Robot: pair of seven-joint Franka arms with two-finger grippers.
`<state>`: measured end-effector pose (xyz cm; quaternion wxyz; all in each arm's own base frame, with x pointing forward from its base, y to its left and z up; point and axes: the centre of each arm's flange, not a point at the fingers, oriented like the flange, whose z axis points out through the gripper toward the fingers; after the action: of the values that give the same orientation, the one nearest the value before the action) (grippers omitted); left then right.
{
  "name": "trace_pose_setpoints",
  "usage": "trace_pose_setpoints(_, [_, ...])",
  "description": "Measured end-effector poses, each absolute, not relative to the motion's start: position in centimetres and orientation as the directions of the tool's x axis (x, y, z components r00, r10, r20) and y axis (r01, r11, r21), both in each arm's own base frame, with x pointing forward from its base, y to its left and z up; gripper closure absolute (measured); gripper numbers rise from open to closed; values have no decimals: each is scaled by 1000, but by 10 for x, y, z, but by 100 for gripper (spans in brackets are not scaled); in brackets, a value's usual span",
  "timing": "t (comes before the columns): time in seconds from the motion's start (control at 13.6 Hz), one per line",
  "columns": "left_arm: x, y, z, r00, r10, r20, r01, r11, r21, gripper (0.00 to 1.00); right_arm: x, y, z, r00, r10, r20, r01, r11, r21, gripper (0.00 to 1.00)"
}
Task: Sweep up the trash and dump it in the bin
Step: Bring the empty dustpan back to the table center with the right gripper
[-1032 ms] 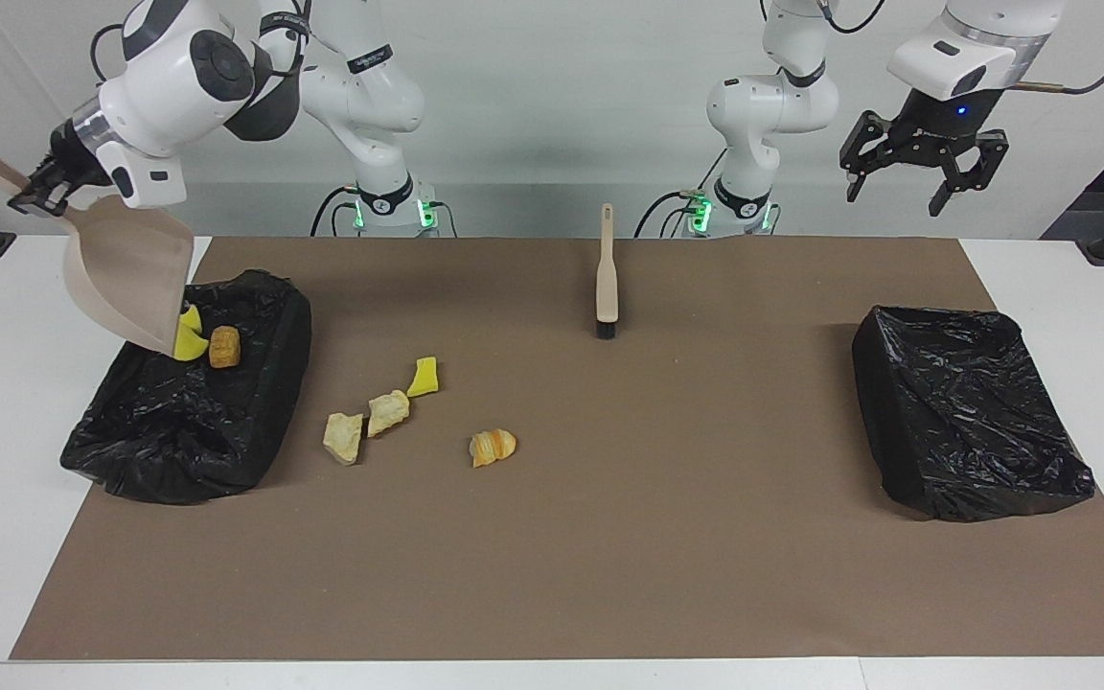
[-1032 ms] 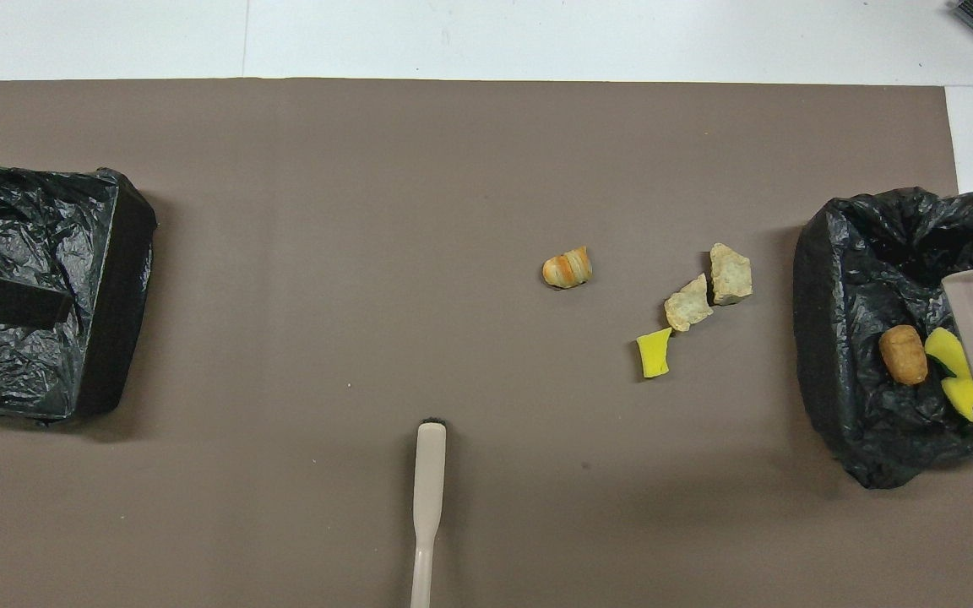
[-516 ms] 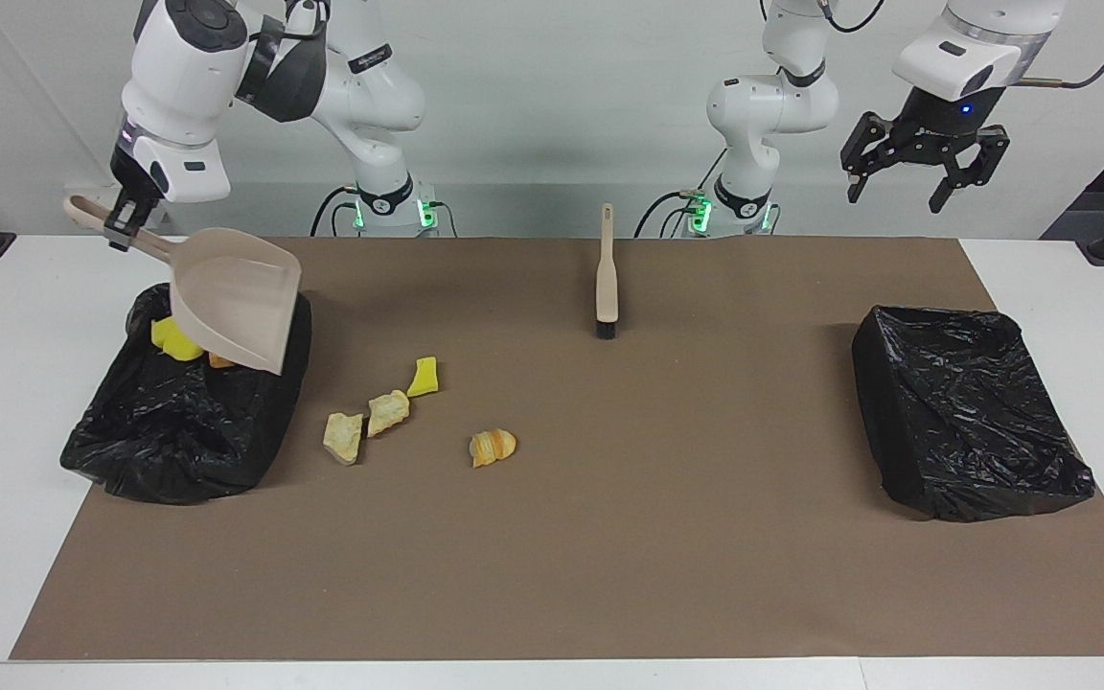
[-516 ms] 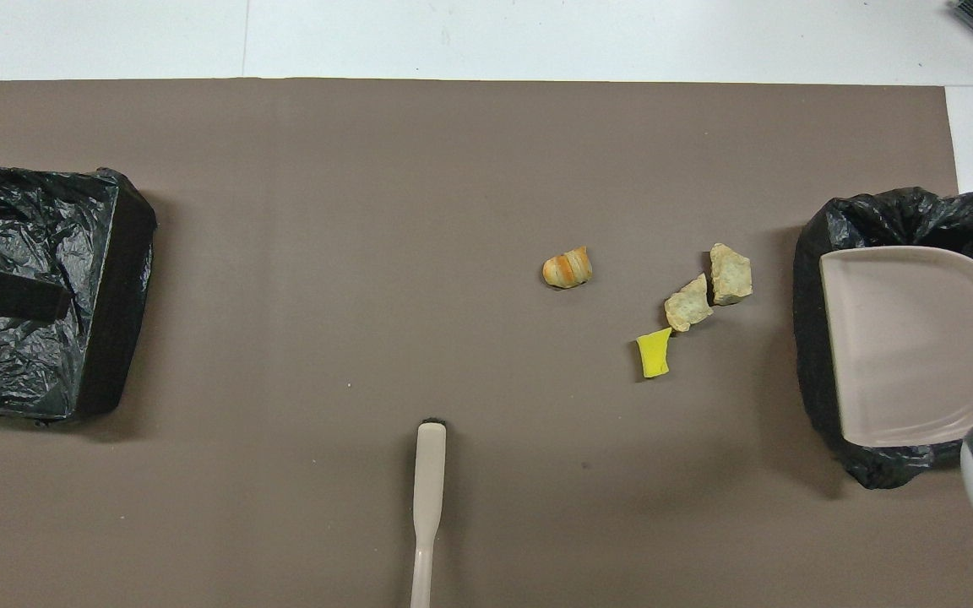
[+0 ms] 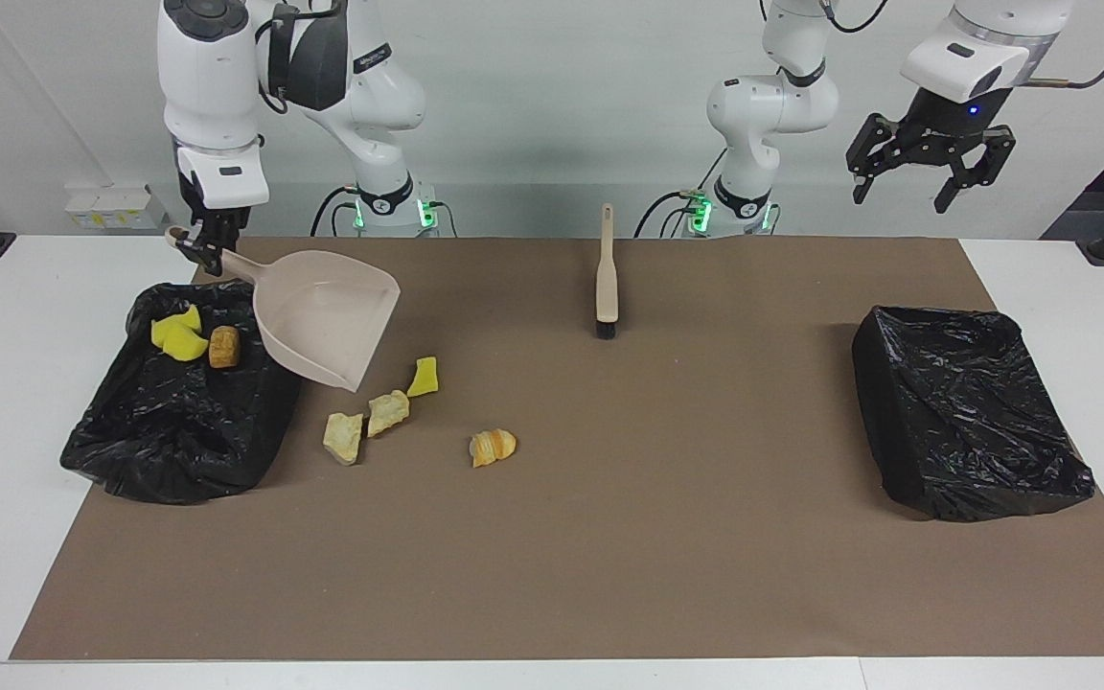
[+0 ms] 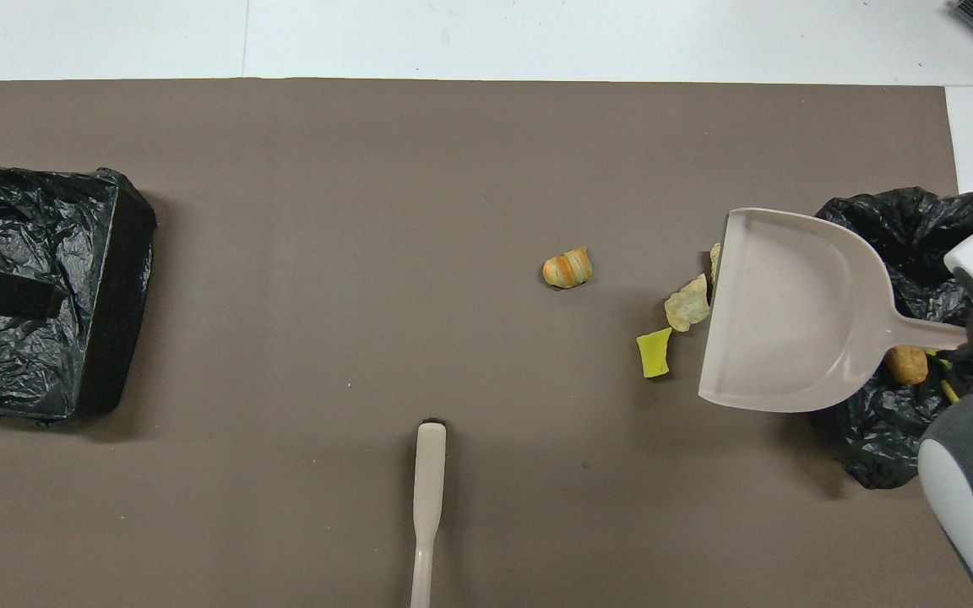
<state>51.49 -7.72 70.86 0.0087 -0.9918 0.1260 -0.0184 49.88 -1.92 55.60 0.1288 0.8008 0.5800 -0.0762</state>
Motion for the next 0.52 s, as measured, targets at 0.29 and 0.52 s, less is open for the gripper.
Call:
trace_pose_setpoints(0.29, [515, -77, 709, 968, -250, 34, -249, -968, -22, 0, 509, 20, 525, 527, 826, -199, 849, -518, 103, 68])
trace_pose_setpoints(0.52, [515, -77, 709, 968, -249, 34, -249, -968, -22, 0, 514, 52, 502, 674, 722, -157, 736, -674, 66, 68])
